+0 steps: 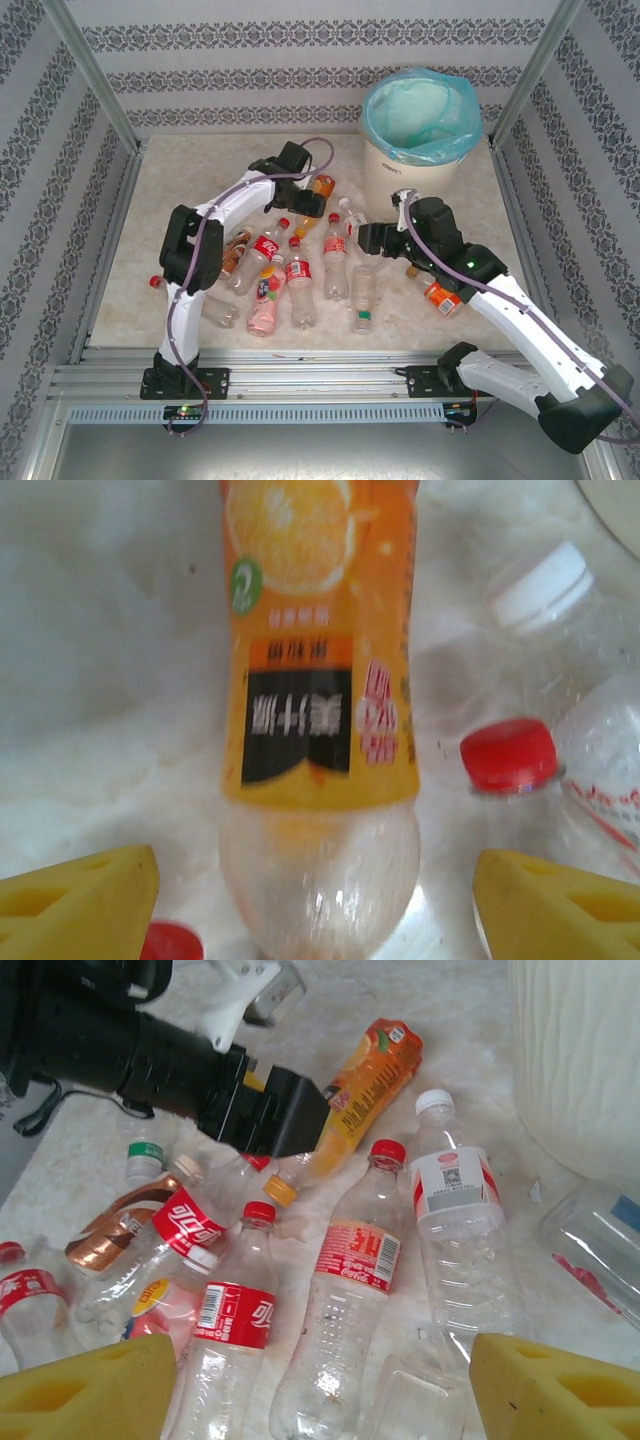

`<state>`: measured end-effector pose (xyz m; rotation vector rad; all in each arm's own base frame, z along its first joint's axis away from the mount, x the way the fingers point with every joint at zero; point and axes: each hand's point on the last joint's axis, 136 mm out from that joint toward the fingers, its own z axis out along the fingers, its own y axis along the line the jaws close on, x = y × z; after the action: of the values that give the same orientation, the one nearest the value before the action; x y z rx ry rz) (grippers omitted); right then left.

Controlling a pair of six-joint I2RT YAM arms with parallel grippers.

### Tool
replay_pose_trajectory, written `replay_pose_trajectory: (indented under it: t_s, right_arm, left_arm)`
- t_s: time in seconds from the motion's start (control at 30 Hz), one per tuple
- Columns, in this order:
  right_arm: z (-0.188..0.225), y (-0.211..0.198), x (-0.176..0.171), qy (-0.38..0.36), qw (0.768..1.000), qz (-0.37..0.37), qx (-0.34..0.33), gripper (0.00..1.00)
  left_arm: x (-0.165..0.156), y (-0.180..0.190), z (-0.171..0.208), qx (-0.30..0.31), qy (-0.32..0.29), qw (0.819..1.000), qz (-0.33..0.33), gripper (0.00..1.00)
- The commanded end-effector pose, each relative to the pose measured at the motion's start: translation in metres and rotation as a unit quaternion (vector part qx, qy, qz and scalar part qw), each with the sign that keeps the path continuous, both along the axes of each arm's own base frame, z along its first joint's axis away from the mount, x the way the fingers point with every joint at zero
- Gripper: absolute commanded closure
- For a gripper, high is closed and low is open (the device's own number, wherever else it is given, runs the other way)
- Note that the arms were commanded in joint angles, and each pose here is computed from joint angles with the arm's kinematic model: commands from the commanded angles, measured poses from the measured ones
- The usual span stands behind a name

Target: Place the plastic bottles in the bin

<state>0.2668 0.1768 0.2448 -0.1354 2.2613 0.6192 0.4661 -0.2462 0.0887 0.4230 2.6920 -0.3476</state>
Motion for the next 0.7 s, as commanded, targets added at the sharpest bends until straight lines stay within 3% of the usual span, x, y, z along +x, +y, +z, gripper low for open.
replay_pose_trajectory:
  t_s: [0.0, 0.47, 0.67]
  right_arm:
    - [0.005, 0.0, 0.011, -0.005, 1.0, -0.006, -0.011, 0.22]
    - [0.015, 0.004, 0.02, -0.015, 1.0, -0.003, -0.012, 0.2]
    - [0.021, 0.003, 0.022, -0.025, 1.0, -0.006, -0.015, 0.2]
  left_arm:
    - [-0.003, 0.005, -0.006, 0.052, 0.015, 0.998, -0.03, 0.18]
    - [0.011, -0.016, -0.044, 0.03, 0.046, 0.998, -0.041, 0.25]
    - [0.014, -0.013, -0.045, 0.046, 0.045, 0.997, -0.047, 0.38]
